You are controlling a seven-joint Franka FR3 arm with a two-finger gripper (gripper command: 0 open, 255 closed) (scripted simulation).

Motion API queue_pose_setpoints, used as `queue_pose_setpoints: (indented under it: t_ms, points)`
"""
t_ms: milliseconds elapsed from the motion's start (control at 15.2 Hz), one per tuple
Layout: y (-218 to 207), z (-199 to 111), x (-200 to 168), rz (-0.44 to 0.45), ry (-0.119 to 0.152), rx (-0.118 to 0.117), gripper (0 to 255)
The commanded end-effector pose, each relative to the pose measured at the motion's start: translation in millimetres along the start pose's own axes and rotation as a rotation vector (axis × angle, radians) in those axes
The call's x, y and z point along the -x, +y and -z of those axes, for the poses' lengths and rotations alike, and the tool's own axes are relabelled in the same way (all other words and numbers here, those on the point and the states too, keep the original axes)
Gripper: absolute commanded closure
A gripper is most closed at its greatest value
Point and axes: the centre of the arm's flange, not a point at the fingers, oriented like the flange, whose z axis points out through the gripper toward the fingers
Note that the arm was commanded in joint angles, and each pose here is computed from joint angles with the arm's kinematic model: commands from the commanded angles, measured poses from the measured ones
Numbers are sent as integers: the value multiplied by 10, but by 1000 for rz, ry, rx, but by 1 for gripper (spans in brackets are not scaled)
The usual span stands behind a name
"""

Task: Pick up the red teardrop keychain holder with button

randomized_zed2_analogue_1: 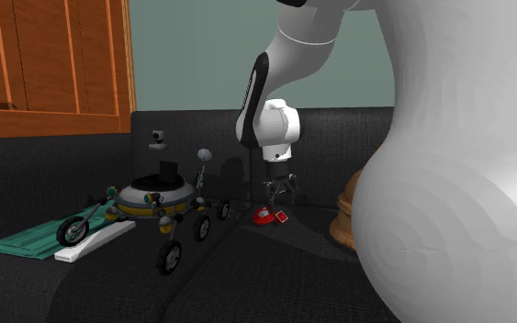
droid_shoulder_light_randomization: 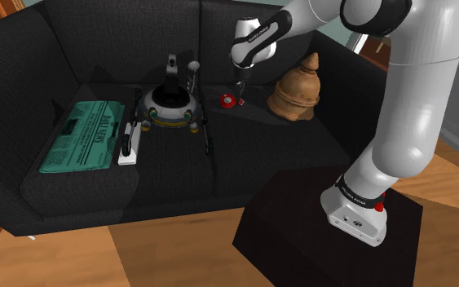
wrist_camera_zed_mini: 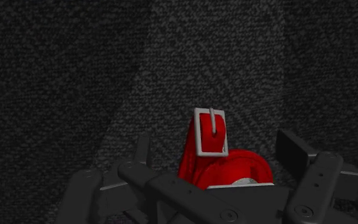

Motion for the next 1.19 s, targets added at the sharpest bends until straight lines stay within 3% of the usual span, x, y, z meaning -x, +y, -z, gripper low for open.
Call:
queue_pose_setpoints:
  t_ms: [0,264,330,924,1122]
  points:
    - [-12,-110,-13,0,0,0,0]
    - [-22,-245,-22,0,0,0,0]
    - [-15,-243,-30,0,0,0,255]
    - [-22,-246,-22,0,0,0,255]
    - [-11,-88,-11,0,0,0,255]
